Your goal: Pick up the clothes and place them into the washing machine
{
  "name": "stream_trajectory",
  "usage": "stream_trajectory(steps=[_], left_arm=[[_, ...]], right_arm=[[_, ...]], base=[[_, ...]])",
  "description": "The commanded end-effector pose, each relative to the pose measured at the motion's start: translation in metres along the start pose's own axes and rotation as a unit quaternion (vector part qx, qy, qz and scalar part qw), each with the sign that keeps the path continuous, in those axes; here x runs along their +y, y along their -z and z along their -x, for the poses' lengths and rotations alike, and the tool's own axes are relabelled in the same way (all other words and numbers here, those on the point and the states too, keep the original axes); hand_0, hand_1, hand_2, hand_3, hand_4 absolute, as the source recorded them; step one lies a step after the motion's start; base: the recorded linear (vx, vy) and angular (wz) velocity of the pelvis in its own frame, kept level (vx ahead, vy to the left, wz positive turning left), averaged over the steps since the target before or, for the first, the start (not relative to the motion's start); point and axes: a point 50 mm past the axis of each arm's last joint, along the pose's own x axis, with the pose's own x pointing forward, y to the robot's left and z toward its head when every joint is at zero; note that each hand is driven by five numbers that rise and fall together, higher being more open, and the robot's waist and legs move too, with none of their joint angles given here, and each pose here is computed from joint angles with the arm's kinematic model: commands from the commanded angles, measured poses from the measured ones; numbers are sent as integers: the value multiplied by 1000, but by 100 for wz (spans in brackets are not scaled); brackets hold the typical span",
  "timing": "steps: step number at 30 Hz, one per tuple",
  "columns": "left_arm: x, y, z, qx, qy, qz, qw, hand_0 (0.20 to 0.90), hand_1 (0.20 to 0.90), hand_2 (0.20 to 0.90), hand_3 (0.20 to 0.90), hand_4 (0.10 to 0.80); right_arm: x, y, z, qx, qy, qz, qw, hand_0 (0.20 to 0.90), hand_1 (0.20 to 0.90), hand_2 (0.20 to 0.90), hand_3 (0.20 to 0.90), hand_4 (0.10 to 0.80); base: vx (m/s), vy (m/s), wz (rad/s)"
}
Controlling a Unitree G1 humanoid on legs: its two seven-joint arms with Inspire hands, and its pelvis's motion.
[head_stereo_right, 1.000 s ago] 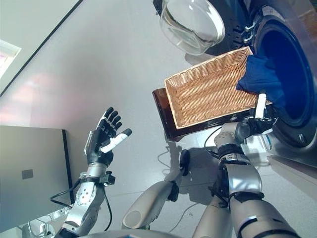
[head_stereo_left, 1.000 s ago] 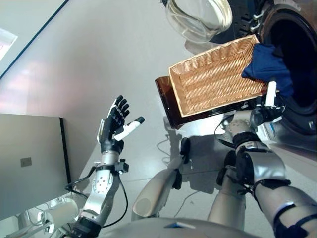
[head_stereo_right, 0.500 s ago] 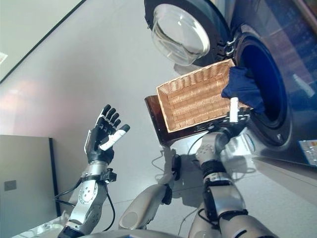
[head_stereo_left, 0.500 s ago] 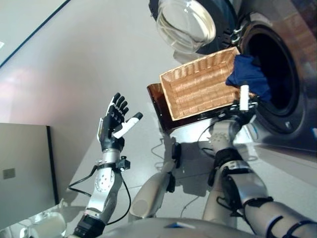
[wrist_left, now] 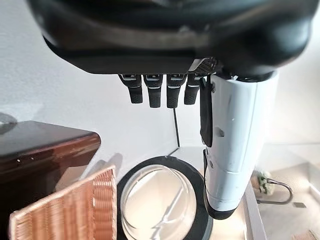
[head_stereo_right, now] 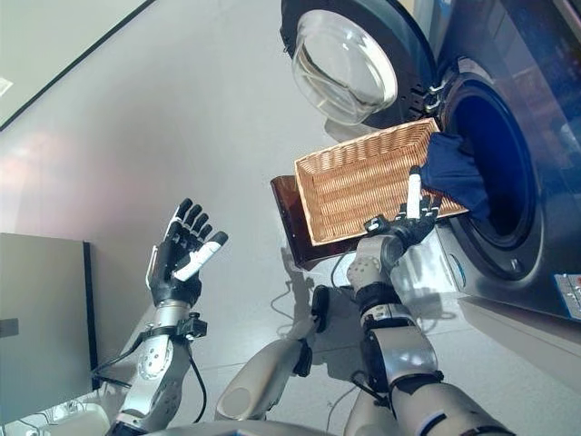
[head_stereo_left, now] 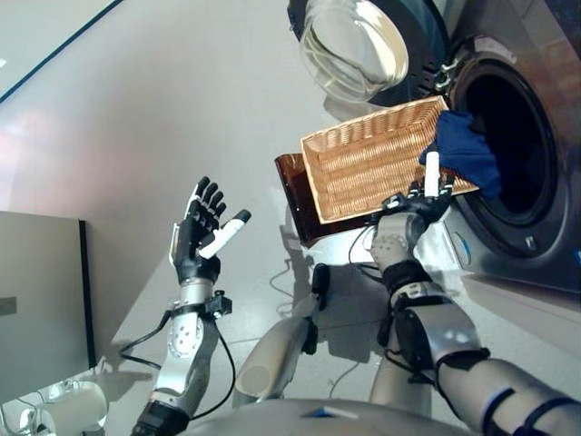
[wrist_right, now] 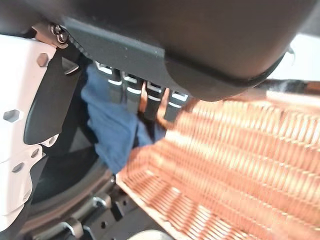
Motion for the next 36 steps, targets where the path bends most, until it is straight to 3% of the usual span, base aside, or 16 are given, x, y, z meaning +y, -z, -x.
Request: stream_trajectory(steps=[1,18,36], left_arm=[[-6,-48,-16,-135,37,16,990,900,900,900,900,800],[-12,-52,-14,-139,64,-4,988,900,900,900,900,800],[-13,-51,-15,-142,54,3,988,900,900,900,900,800]], right_arm=[[63,-43,0,-80,-92,-30,992,900,900,900,900,800],[90,-118,-22,-162,-61,-67,983,900,900,900,900,800],[52,-68,-22,-99,-20,-44,994,900,900,900,900,800]], base=[[-9,35,3],[16,44,7],[11,8,-1]])
